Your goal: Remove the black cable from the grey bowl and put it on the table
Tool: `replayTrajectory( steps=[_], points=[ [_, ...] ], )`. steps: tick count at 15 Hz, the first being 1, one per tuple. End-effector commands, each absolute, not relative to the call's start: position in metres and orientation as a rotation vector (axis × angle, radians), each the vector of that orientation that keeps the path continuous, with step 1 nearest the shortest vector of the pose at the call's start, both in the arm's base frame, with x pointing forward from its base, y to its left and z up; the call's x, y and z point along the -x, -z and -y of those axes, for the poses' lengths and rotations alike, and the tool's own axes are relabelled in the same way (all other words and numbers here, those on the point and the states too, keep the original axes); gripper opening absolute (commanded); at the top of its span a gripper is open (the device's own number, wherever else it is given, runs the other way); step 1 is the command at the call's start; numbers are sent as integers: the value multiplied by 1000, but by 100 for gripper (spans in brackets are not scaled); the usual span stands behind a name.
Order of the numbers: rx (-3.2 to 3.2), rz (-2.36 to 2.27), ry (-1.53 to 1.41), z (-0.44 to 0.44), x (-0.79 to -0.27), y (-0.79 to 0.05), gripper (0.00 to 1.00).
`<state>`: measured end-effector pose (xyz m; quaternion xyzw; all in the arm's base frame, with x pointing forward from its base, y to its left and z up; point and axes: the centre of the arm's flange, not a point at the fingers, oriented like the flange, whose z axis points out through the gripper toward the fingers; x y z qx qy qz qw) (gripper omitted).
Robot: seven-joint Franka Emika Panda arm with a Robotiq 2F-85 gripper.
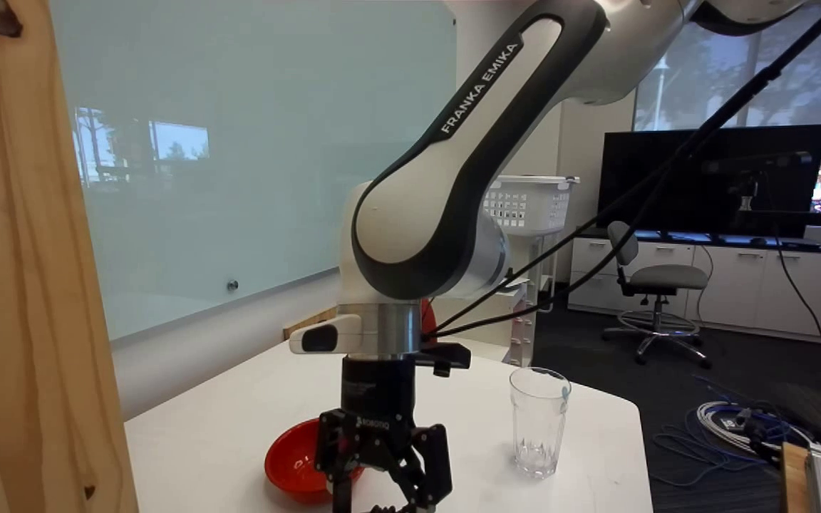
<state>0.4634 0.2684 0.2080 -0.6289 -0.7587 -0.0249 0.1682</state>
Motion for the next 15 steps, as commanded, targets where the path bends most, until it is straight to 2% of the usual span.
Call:
replayTrajectory(
  steps=[1, 9, 15],
  points=[
    [1728, 2187, 33, -247, -449, -205, 100],
    [1681, 2343, -94, -213, -461, -199, 100],
    [1625, 2484, 68, -225, -464, -196, 100]
  ],
)
